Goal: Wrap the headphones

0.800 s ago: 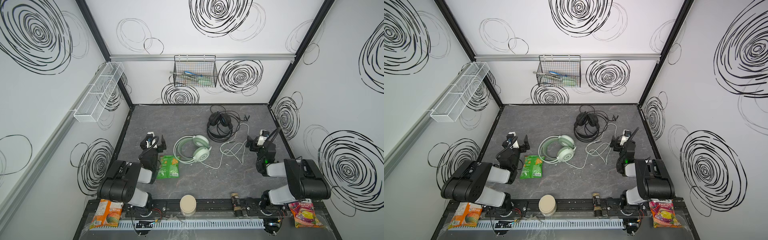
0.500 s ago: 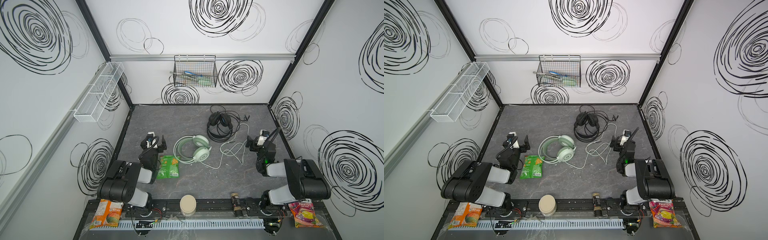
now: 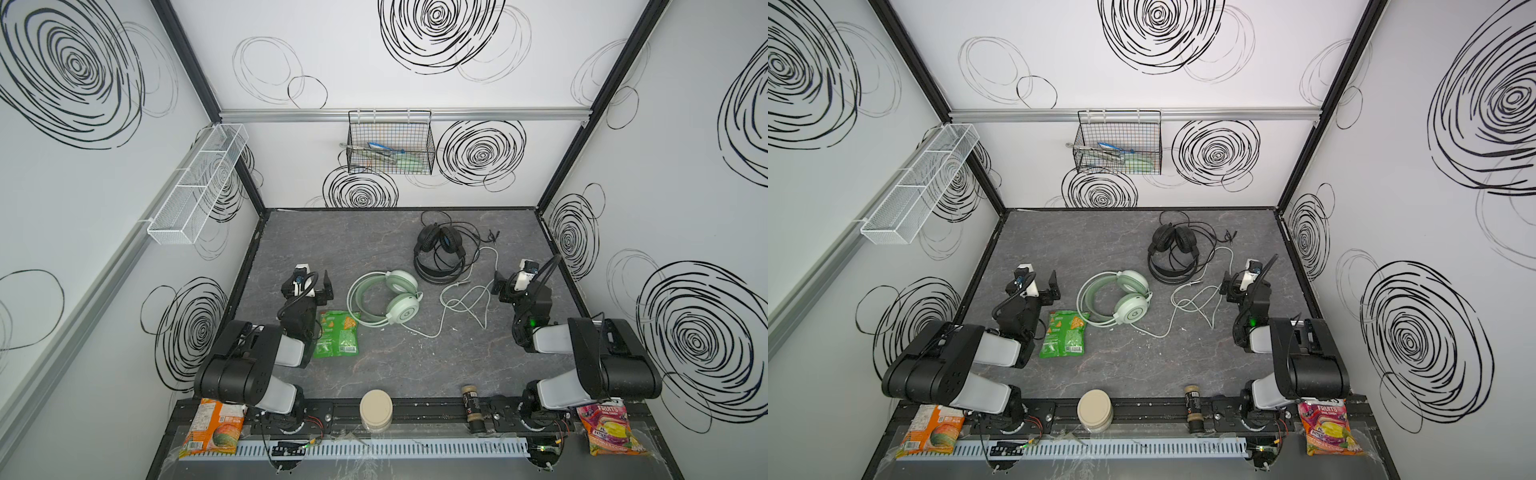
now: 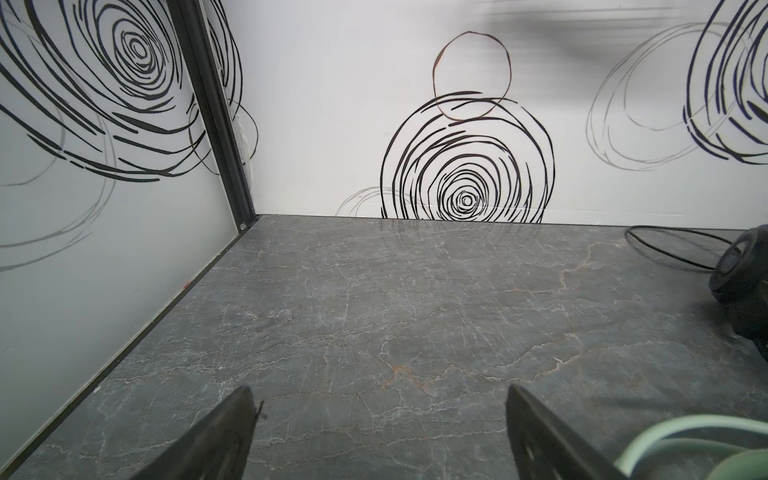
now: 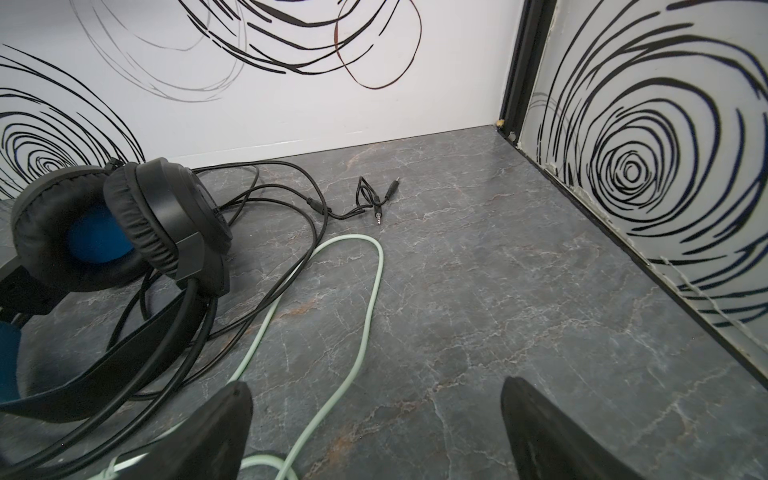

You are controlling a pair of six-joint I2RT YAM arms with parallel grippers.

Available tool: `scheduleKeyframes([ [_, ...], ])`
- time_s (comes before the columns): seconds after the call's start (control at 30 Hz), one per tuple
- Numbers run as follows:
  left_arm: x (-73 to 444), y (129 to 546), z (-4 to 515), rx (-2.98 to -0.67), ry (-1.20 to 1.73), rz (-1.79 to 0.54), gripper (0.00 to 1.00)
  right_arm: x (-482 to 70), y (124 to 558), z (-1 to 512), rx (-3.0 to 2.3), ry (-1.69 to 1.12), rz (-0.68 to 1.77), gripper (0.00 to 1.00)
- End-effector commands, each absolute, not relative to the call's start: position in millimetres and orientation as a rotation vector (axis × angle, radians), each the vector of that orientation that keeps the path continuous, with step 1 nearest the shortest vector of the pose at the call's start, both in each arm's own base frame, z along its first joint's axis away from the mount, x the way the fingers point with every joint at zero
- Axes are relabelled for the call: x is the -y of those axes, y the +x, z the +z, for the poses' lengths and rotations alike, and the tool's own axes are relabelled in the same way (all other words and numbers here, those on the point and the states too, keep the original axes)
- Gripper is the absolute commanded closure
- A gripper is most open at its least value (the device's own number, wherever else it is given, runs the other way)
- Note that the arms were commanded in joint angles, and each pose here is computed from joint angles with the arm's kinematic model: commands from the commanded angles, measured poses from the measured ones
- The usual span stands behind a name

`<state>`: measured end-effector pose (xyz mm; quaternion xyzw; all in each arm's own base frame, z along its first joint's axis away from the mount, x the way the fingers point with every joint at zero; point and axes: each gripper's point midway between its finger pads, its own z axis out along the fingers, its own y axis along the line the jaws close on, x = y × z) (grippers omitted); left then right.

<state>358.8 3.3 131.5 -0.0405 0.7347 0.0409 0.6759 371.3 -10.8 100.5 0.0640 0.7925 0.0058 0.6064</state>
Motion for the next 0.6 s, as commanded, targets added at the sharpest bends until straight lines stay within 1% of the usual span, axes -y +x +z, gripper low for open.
scheduleKeyframes([
  [0.0,-2,363,153,-1.577,-0.098,0.085,0.04,12,379,122,-1.765,0.139,0.001,0.03],
  [0.03,-2,364,153,-1.582,-0.099,0.094,0.04,13,383,126,-1.774,0.118,-0.023,0.03],
  [0.1,-3,369,156,-1.604,-0.102,0.105,0.04,17,397,128,-1.867,0.170,-0.075,0.03],
  [0.17,-8,382,157,-1.695,-0.138,0.139,0.04,11,414,137,-1.935,0.202,-0.120,0.03],
  [0.23,-12,389,161,-1.740,-0.168,0.154,0.04,3,423,147,-1.951,0.242,-0.114,0.03],
  [0.3,-17,389,170,-1.762,-0.267,0.144,0.04,-7,435,148,-1.995,0.281,-0.102,0.03],
  [0.43,10,401,194,-1.905,-0.303,-0.035,0.04,-39,466,147,-2.110,0.313,-0.095,0.03],
  [0.57,42,393,207,-2.044,-0.313,-0.146,0.04,-90,489,151,-2.173,0.234,0.084,0.03],
])
